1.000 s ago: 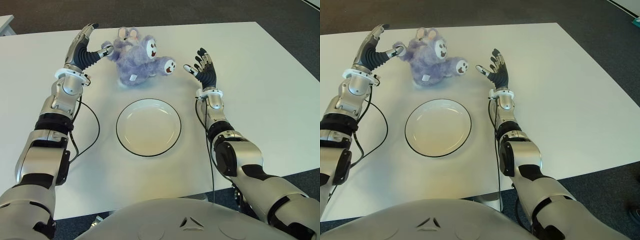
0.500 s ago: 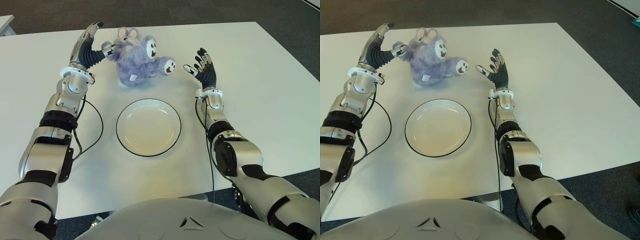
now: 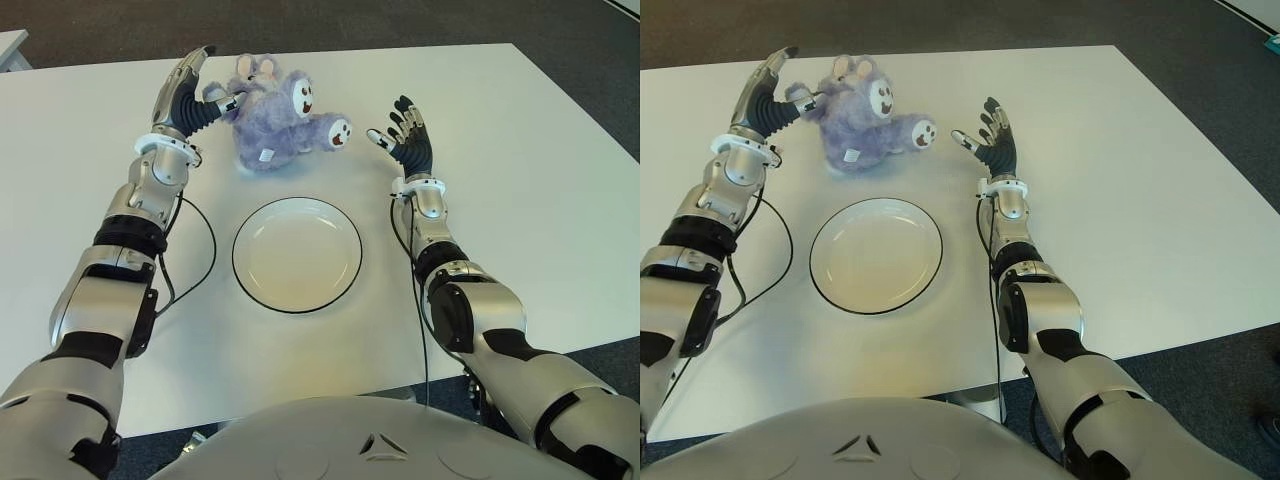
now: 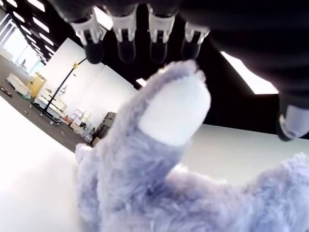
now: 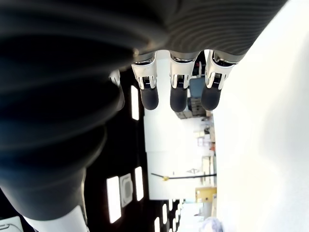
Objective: Put the doll into the plate.
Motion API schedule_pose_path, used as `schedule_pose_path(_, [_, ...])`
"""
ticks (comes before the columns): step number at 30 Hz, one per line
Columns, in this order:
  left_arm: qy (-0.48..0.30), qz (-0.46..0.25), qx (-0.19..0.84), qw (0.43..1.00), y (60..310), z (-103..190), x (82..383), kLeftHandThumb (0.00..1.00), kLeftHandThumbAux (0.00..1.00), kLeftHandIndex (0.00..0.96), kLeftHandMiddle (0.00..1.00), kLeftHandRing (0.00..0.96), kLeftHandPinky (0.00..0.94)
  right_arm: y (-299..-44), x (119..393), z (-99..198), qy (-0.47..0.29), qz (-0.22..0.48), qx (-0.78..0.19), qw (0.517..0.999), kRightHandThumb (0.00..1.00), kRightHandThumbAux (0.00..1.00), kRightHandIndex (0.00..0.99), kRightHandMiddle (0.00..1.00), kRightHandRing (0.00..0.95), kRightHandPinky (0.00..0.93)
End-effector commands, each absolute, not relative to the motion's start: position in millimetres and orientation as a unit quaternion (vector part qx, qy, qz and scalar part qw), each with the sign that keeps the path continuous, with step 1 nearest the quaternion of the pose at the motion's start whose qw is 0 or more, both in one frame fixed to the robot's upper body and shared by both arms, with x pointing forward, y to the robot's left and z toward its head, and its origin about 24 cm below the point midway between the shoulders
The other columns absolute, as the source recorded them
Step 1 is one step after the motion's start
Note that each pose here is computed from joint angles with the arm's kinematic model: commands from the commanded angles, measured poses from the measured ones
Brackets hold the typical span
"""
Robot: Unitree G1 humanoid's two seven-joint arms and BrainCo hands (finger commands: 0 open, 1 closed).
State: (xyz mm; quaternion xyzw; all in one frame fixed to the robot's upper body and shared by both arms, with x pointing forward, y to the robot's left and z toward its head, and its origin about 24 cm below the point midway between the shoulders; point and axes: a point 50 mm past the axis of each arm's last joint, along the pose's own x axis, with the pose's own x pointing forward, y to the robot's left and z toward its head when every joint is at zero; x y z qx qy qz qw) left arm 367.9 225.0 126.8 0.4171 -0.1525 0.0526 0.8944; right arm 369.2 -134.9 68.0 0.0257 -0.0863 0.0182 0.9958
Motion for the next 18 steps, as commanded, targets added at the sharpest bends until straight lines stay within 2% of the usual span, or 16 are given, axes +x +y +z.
schedule_pose_path(1, [-0.146, 0.034, 0.39, 0.908, 214, 122, 372, 0.158, 0.366, 0.0, 0.08, 0.065, 0.0, -133, 352, 32, -0.021, 0.011, 0.036, 0.999, 0.068, 0.824, 0.068, 0.07, 0.066, 0.084])
schedule_pose_path(18, [-0.145, 0.028, 0.376, 0.915, 200, 122, 377, 0.185, 0.382, 0.0, 0.071, 0.08, 0.035, -133, 352, 33, -0.026, 0.007, 0.037, 0.999, 0.063, 0.817, 0.058, 0.06, 0.058, 0.08])
